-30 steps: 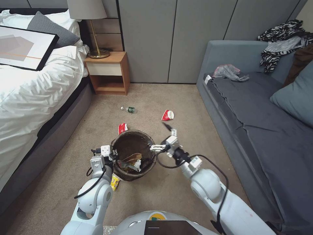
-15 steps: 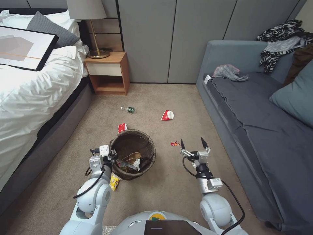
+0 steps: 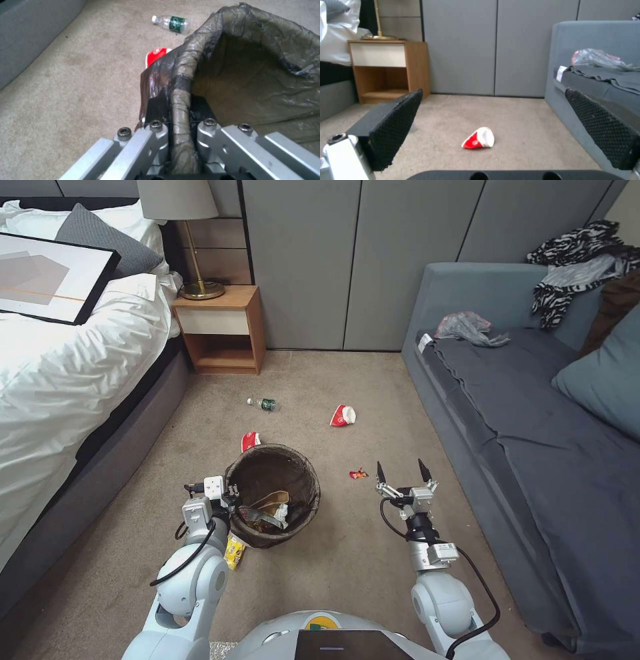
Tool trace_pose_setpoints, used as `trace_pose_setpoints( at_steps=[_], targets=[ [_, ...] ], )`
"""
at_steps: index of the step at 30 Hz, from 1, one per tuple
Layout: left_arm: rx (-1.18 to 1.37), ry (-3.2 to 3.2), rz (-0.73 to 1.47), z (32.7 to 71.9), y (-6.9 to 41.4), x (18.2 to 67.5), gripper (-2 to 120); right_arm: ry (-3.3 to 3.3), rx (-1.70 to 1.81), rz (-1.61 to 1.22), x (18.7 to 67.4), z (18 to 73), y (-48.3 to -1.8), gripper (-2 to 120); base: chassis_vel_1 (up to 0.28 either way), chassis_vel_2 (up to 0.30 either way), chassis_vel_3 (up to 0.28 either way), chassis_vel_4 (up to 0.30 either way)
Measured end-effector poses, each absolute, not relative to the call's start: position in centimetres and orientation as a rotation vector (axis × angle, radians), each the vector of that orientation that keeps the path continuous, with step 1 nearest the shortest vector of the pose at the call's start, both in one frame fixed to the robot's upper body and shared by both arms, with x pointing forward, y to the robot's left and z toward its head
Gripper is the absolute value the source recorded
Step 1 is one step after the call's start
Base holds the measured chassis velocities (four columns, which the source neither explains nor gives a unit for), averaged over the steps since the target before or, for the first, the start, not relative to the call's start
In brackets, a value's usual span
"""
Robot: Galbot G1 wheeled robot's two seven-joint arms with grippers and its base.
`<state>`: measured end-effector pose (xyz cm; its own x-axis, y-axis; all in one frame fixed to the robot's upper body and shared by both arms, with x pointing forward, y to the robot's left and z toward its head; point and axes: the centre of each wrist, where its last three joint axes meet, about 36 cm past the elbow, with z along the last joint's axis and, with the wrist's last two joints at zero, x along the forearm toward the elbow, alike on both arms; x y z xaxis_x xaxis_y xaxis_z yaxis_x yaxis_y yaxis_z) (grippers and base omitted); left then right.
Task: Pick up the trash bin, then pick up the garbage from the floor and place it into the trash bin.
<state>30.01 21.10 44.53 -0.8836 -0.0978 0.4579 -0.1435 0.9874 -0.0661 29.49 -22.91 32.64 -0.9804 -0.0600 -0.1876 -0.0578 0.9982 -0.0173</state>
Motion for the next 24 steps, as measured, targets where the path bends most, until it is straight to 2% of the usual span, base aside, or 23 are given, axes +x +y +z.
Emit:
trace_pose_setpoints(
  at_steps=[6,15,24],
  targets=[
    [0.171,-2.663,0.134,44.58,21.1,29.98,5,2.951,-0.091,-0.014,29.61,32.68,-22.9,100,-0.063,0.071,0.056,-0.089],
    [0.172,-2.664,0.135,44.62,21.1,29.99,5,2.952,-0.095,-0.011,29.7,32.75,-22.94,100,-0.155,0.125,0.149,-0.144],
    [0.176,-2.663,0.134,44.49,21.17,30.15,5,2.955,-0.114,-0.009,29.89,32.66,-22.8,100,-0.092,0.118,0.108,-0.124]
  ],
)
